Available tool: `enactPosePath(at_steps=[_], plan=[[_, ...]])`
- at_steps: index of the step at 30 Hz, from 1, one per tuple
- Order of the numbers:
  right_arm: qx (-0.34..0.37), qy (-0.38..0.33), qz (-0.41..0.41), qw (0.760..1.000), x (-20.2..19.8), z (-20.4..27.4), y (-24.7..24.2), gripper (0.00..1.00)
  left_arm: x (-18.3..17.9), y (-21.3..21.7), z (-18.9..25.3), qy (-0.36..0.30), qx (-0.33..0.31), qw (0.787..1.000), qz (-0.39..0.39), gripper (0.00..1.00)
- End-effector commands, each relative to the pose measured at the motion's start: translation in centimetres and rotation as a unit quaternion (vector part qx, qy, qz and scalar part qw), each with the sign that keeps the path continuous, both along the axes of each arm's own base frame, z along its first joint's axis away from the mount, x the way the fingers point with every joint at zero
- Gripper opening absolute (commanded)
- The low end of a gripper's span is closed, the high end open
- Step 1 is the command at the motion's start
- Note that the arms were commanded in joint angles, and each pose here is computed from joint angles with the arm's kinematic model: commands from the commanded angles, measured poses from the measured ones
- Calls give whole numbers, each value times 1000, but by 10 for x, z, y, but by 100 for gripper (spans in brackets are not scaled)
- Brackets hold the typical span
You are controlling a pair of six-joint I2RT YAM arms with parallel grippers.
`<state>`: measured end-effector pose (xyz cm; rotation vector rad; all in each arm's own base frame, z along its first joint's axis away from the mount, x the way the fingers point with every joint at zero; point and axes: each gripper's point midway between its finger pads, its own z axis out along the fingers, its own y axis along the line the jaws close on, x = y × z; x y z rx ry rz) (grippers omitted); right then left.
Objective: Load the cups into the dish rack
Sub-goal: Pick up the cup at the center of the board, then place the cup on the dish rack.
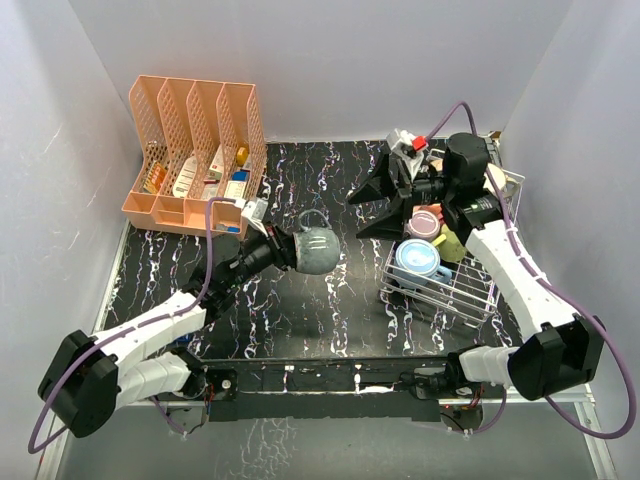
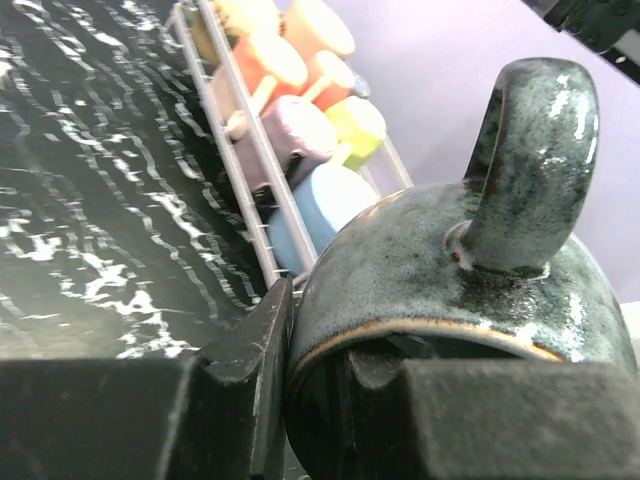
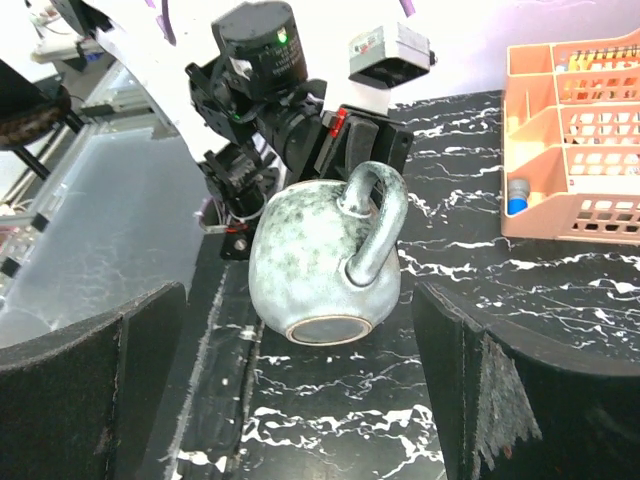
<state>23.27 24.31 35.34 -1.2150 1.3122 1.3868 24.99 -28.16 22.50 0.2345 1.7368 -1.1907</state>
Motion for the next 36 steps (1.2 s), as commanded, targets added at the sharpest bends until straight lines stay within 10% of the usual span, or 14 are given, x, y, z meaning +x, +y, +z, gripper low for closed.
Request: enactPosePath(at_steps=[1,12,36], plan=[[28,1,16,999,-27,62,-6,99,-29,-4,89,-34,-167,984,-58,0],[47,144,-9,988,-25,72,-2,98,-54,-20,127,-101,-208,971,-59,0],[10,164,-2,986,-31,28,36,90,-39,-55,130,-93,-235,967,-19,0]])
